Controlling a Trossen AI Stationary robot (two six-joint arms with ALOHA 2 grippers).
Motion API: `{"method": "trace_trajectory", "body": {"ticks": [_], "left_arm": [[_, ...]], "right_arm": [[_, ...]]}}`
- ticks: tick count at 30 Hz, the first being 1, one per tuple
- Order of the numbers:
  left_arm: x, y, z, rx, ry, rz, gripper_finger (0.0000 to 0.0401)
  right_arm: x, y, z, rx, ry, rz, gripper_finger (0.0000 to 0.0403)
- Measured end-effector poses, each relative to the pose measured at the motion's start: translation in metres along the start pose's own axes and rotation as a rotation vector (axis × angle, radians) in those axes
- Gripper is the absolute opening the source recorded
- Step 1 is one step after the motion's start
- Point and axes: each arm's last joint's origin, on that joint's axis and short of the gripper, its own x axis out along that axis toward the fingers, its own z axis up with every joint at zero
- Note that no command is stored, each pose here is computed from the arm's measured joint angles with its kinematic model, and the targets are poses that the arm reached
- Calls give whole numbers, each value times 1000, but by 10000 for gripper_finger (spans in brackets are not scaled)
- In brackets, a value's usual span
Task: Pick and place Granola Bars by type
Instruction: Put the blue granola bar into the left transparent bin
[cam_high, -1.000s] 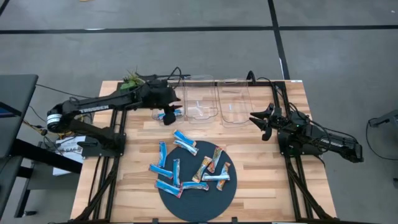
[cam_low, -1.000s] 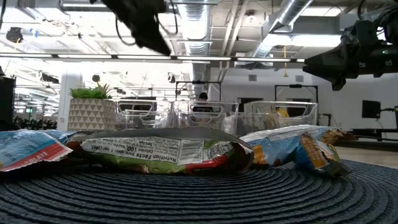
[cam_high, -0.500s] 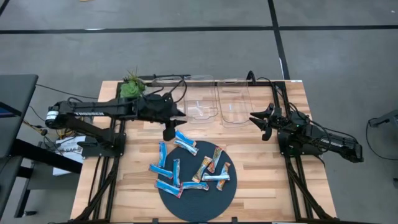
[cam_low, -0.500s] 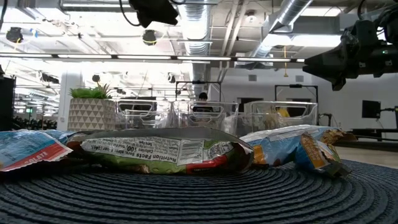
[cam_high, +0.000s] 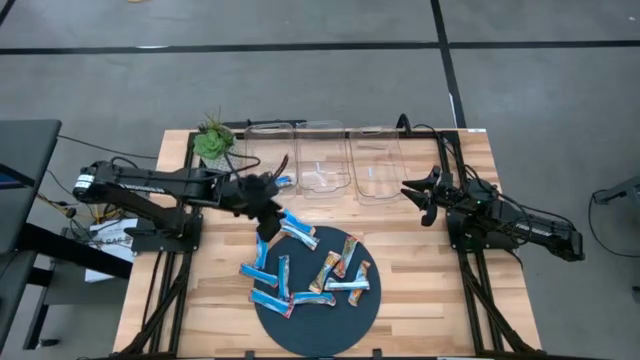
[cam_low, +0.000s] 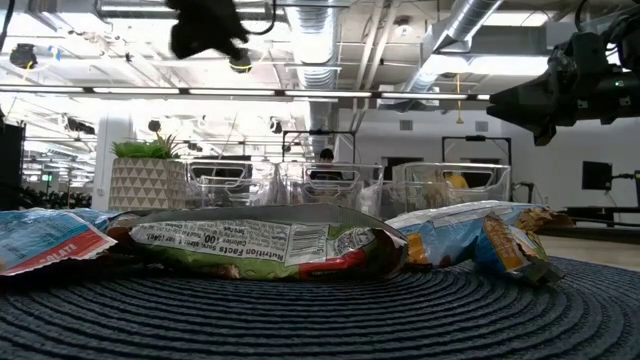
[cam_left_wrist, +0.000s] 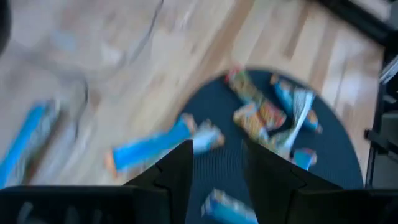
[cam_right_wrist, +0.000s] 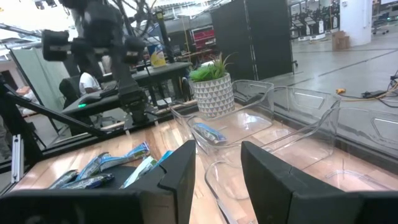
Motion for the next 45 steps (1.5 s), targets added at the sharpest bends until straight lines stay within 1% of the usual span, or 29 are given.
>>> {"method": "trace_trajectory", "body": {"ticks": [6,11,15,20,23,26,29,32,36,43,45], "left_arm": [[-6,-9,-29,-88,172,61,129],[-12,-18,-48,-135,248,103,129],[-17,-23,-59,-180,271,140,129],[-19,-23,-66,-271,287,188,129],[-20,-20,-67,-349,276,246,129],[-20,-16,-66,-445,233,304,129],[-20,-12,-64,-556,203,348,129],[-21,-8,-65,-634,195,391,129],[-11,-7,-66,-686,203,469,129],[24,-12,-69,-701,285,576,129],[34,-13,-70,-708,307,589,129]], "right_arm": [[0,0,0,0,0,0,123],[0,0,0,0,0,0,123],[0,0,0,0,0,0,123],[0,0,0,0,0,0,123],[0,0,0,0,0,0,123],[0,0,0,0,0,0,123],[0,0,0,0,0,0,123],[0,0,0,0,0,0,123],[0,0,0,0,0,0,123],[0,0,0,0,0,0,123],[0,0,0,0,0,0,123]]}}
